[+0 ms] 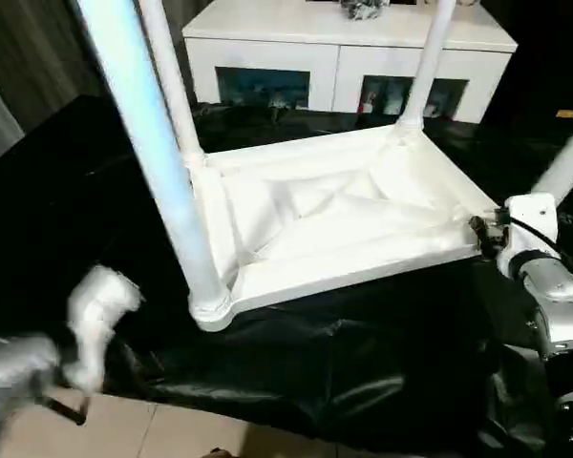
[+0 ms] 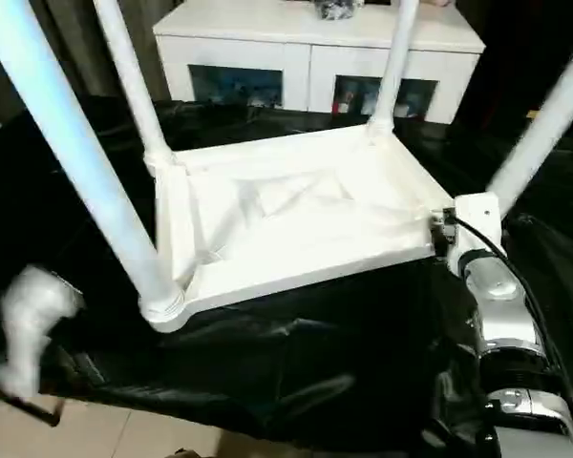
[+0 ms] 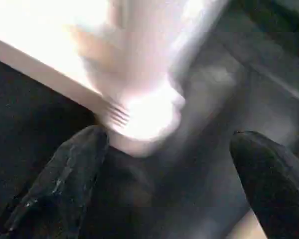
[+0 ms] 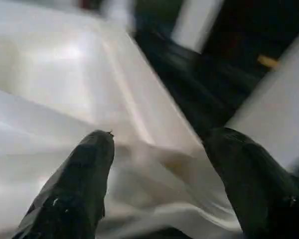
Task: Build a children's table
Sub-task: Rotate table base
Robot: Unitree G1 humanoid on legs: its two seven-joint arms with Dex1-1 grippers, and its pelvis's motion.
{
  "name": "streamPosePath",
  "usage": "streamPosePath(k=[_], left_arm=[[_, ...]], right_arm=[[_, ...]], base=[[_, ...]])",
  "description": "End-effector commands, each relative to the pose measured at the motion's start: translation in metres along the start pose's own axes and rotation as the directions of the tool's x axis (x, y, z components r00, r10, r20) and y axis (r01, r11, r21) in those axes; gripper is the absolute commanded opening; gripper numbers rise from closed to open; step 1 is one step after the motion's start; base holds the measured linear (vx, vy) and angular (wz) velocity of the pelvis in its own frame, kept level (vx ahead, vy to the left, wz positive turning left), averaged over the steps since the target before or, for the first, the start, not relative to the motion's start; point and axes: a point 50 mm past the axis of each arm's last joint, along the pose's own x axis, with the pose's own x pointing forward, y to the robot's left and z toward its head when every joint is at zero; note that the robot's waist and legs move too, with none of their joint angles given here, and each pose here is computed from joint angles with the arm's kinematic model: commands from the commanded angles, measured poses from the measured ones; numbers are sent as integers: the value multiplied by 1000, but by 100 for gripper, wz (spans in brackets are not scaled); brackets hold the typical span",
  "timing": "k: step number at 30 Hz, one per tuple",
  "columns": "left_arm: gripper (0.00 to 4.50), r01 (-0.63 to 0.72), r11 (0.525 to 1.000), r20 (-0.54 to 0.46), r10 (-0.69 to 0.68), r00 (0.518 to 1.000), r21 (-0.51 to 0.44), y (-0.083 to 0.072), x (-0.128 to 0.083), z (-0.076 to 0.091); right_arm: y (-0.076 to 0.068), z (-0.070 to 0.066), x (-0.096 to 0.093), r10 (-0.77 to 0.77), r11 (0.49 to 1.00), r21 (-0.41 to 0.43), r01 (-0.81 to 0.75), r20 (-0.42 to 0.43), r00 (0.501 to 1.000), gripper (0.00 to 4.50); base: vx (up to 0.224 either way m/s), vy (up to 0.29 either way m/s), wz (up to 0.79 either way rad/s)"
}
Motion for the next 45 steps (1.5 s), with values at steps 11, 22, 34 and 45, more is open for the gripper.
streamPosePath(k=[11, 22, 34, 45], left_arm=[[447, 37, 994, 143, -23, 989, -99, 20, -14, 26], [447, 183, 978, 194, -162, 968, -97, 12, 11, 39], [447, 137, 989, 257, -120, 959, -49, 21, 39, 49], [447, 372, 928, 493, -310, 813, -31, -10, 62, 87]], right_arm=[[60, 20, -7, 363, 932, -57, -358, 132, 922, 338], [48, -2, -15, 295, 954, -67, -294, 13, 955, 338], [22, -15, -27, 103, 993, -58, -106, -60, 993, 338], [-15, -23, -40, -262, 965, -22, 261, -93, 961, 338]], base=[[0, 0, 0], [0, 0, 0], [0, 0, 0], [0, 0, 0]])
